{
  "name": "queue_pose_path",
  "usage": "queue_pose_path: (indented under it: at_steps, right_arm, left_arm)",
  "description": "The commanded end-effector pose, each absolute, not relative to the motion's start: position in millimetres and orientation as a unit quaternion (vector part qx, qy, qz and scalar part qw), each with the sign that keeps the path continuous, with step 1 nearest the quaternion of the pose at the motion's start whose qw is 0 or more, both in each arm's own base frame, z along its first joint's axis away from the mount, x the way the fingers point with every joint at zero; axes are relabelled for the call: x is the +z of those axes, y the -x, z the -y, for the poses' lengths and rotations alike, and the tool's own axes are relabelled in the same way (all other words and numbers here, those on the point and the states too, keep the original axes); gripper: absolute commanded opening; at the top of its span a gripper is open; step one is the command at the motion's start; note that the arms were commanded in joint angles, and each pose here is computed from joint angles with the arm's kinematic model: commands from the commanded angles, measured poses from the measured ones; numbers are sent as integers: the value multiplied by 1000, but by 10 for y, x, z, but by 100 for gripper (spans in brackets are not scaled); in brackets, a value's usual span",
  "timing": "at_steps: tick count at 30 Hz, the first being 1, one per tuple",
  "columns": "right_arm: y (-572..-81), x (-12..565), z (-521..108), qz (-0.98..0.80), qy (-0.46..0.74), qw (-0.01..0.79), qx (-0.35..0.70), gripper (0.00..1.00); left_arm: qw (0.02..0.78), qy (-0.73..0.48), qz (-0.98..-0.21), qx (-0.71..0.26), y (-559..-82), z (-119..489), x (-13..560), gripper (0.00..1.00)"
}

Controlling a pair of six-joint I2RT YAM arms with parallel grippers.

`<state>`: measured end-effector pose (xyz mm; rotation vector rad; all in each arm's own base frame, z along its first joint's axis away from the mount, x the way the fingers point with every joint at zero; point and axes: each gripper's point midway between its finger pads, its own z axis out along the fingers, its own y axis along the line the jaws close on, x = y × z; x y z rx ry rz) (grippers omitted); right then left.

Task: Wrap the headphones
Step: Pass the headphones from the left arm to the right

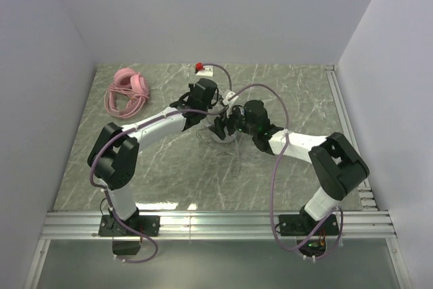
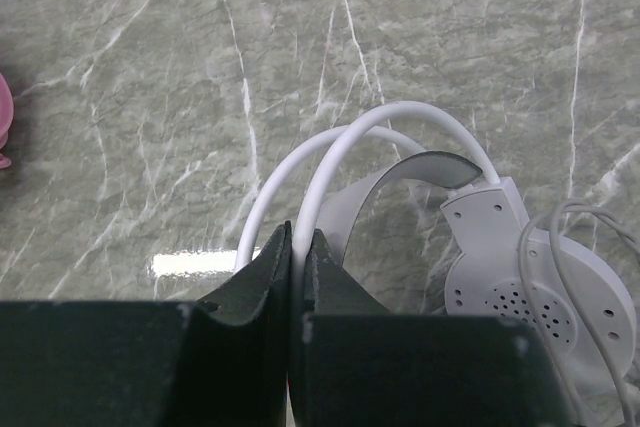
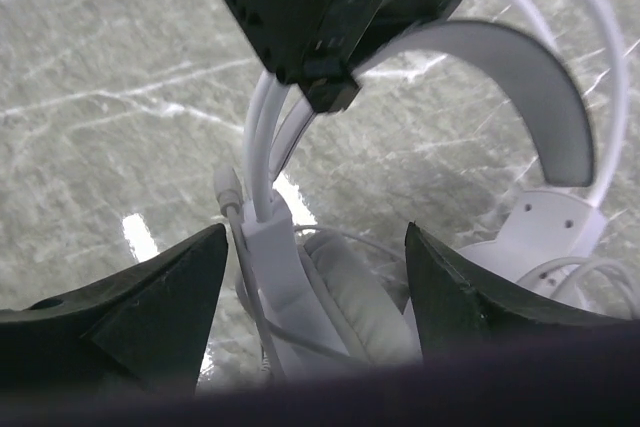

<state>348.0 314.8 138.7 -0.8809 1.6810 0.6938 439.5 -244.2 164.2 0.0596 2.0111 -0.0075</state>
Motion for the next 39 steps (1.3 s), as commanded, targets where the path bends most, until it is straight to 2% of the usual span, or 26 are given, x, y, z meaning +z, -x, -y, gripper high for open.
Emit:
queue_pose_path:
  at_steps: [1,5,12,17,18,20,21,24,27,32,33,39]
  right_arm:
    - [-3542,1399,-3207,-695,379,541,284,79]
    - [-3532,1321,-3236,-698,383,534,284,77]
    - [-3541,1220,-3283,-708,386,517,288,59]
    - [-3528,1165,-3343,-709,393,506,293,55]
    - [-3515,1129,-3363,-711,396,501,294,48]
    - [-3520,1130,-3381,-711,398,500,293,42]
    - [-3515,1105,-3384,-713,398,497,293,32]
    - [-3517,1122,-3375,-713,395,500,292,21]
    - [-3517,1123,-3361,-714,394,501,289,17]
    - [-3531,1107,-3351,-718,390,500,286,8]
    - [-3531,1089,-3349,-720,390,499,285,4]
    - [-3550,1089,-3343,-723,386,499,282,0]
  left_arm:
    - [528,-37,-848,-42,-4371,2646,1708,0]
    - [528,-35,-848,-43,-4384,2650,1720,0]
    - [529,-34,-847,-45,-4393,2663,1750,0]
    - [530,-33,-846,-49,-4407,2685,1781,0]
    - [530,-32,-846,-51,-4410,2691,1784,0]
    - [529,-32,-846,-52,-4422,2708,1791,0]
    - [529,-32,-846,-53,-4427,2716,1788,0]
    - [530,-32,-846,-53,-4447,2707,1791,0]
    - [531,-36,-845,-54,-4464,2705,1814,6]
    - [523,-35,-850,-55,-4499,2696,1854,22]
    - [522,-36,-850,-56,-4512,2705,1876,24]
    - [523,-26,-851,-45,-4533,2655,1928,61]
